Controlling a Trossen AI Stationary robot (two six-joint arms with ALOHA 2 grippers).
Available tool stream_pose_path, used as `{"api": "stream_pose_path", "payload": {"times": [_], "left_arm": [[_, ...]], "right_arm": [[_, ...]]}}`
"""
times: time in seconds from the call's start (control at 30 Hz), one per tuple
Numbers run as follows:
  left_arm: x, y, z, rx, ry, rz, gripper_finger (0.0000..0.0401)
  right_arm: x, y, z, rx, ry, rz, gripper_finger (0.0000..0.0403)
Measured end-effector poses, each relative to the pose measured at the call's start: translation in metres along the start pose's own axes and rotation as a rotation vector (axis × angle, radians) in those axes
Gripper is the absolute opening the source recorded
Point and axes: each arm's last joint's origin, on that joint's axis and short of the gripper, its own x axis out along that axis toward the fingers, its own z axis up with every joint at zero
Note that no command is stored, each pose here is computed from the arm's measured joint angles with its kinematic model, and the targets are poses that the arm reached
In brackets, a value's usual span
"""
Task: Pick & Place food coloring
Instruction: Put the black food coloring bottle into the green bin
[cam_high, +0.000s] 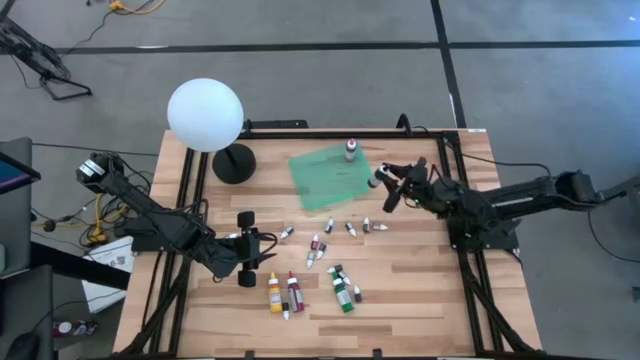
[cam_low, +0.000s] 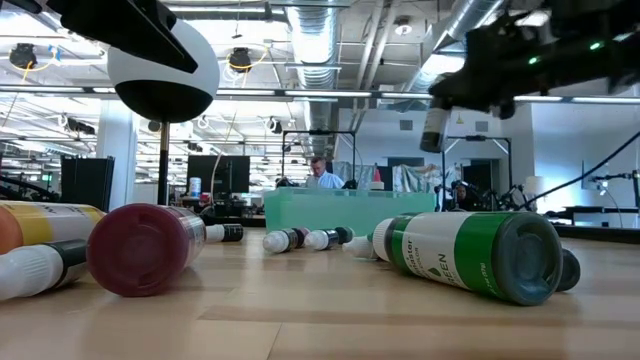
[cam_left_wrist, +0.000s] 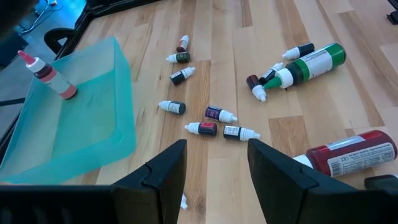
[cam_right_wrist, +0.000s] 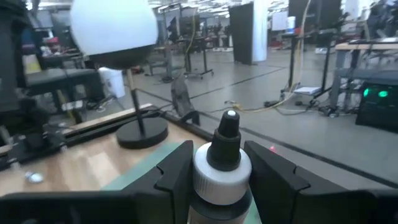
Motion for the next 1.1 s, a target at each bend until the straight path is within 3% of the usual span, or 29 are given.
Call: {"api": "stream_pose_path", "payload": {"times": [0.2, 0.67, 1.1], "left_arm": [[0.000, 0.000, 0.000, 0.000, 0.000, 0.000, 0.0165], [0.000, 0.000, 0.000, 0.001, 0.001, 0.000, 0.0165], [0.000, 0.000, -0.001, 0.005, 0.007, 0.001, 0.0165]], "right_arm": [[0.029, -0.011, -0.012, 0.013, -0.043, -0.025, 0.0126], [0.099, -0.022, -0.032, -0.034, 0.068, -0.120, 0.0127], [0.118, -0.039, -0.053, -0.007, 0.142, -0.208, 0.0128]]}}
